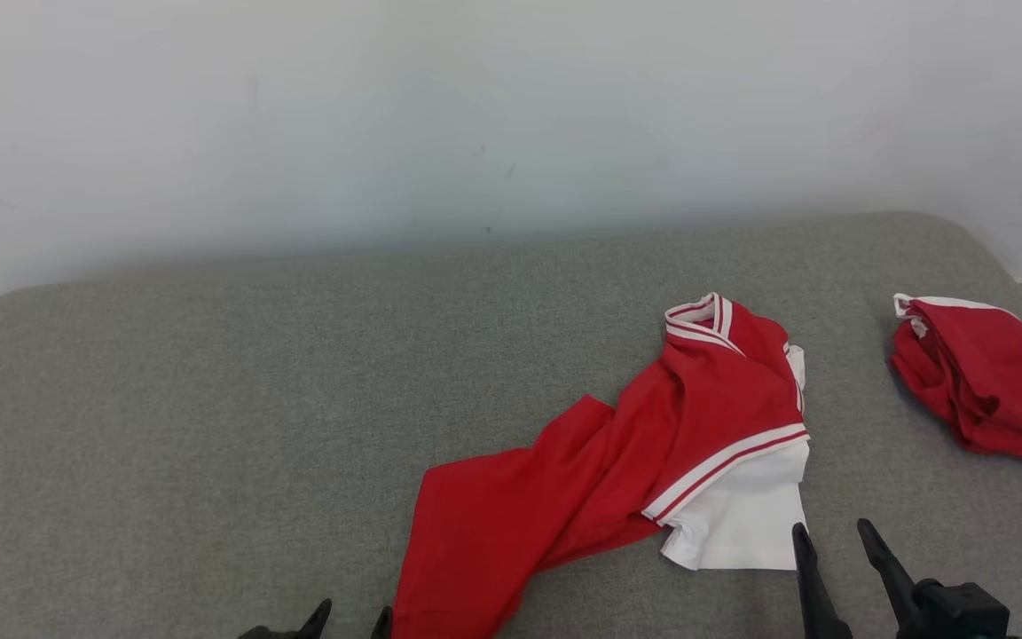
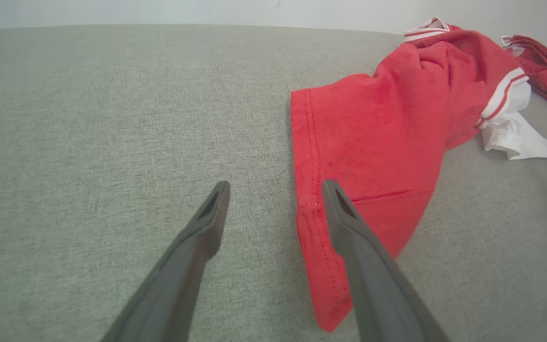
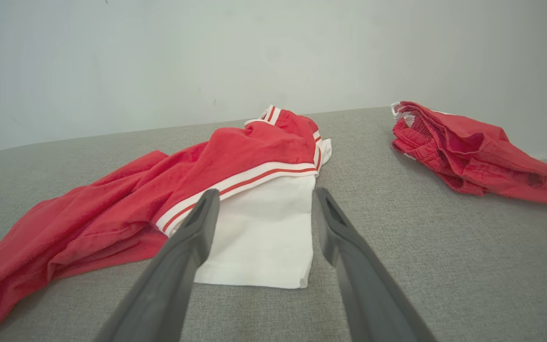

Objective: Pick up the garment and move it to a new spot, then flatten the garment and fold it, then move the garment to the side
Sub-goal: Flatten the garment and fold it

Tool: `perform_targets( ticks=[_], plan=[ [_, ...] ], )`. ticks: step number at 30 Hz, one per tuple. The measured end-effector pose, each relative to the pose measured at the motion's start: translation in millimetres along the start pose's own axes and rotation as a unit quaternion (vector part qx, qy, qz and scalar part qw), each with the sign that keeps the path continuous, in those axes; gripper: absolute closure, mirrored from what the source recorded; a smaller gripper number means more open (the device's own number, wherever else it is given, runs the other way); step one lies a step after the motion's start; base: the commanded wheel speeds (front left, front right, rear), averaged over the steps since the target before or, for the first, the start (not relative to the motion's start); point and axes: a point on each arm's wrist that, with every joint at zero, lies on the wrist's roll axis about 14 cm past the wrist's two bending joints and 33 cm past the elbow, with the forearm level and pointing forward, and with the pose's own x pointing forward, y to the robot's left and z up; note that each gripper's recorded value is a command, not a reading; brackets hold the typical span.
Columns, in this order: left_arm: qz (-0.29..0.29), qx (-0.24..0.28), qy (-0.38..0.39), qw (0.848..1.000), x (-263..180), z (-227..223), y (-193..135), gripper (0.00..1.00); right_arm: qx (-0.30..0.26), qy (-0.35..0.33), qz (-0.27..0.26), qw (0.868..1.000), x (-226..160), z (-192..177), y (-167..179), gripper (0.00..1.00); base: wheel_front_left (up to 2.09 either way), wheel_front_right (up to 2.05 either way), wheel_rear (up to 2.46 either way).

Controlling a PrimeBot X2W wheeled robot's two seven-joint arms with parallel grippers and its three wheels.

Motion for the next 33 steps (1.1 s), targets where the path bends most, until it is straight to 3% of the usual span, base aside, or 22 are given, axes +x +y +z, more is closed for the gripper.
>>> perform_targets(
  ticks=[6, 18, 28, 33],
  plan=[
    [-0.028, 0.012, 0.075, 0.997, 16, -22, -8, 0.0, 0.007, 0.006, -0.003, 1.0, 1, -4, 1, 0.0, 0.0, 0.0, 0.0],
    [-0.037, 0.051, 0.144, 0.988, 35, -47, -7, 0.0, 0.011, 0.014, -0.024, 1.0, 0, -11, -12, 0.0, 0.0, 0.0, 0.0],
    [-0.005, 0.079, 0.124, 0.989, 40, -42, 5, 0.0, 0.015, 0.015, -0.026, 0.999, 1, -14, -11, 0.0, 0.0, 0.0, 0.0],
    [-0.021, 0.079, 0.118, 0.99, 38, -40, -3, 0.0, 0.015, 0.013, -0.024, 1.0, 2, -13, -11, 0.0, 0.0, 0.0, 0.0]
  ],
)
